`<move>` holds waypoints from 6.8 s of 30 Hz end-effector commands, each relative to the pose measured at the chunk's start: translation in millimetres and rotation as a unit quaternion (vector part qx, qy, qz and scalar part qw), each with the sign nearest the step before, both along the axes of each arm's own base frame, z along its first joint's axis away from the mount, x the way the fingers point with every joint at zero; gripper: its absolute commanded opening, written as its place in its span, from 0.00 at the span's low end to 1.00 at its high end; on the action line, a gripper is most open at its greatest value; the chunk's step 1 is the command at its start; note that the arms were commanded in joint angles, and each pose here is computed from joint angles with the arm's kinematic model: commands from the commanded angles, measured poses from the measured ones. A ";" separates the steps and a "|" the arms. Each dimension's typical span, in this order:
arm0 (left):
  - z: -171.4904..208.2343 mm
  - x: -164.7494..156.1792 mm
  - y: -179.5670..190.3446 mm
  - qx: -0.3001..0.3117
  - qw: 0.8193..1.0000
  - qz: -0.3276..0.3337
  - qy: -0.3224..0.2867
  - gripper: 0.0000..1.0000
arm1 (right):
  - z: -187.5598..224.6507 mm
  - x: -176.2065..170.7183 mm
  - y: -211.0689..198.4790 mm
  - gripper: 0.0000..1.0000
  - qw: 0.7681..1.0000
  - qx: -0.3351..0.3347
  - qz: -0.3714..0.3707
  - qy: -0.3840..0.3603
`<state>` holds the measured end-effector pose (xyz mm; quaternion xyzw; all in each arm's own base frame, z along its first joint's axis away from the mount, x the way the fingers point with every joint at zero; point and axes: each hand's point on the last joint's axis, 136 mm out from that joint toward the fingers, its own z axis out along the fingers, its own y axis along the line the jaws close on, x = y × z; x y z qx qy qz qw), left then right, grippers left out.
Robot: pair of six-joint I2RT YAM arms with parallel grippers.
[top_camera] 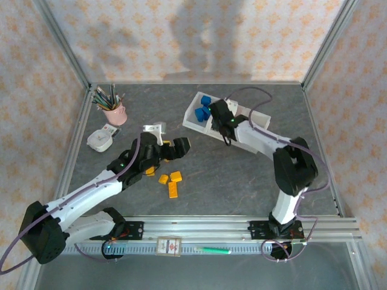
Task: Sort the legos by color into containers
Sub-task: Place the lego in the container, then pick up the lego from the bottom-center of the table, then place the lego in the container, then pick up the lego from the center of the table.
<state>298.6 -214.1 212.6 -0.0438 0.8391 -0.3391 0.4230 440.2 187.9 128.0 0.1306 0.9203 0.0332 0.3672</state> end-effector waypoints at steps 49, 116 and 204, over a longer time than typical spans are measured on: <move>-15.4 -44.3 81.1 0.023 0.995 0.096 0.014 0.99 | -25.8 -175.4 153.4 0.82 0.951 0.046 0.300 0.052; 21.6 -23.7 17.2 -0.046 0.999 0.005 -0.019 0.99 | 28.3 -93.1 -75.5 0.36 0.997 0.067 -0.020 -0.015; 9.2 -69.4 119.6 0.033 0.984 0.175 -0.018 0.99 | -97.4 -114.4 179.1 0.85 0.980 -0.077 0.162 0.082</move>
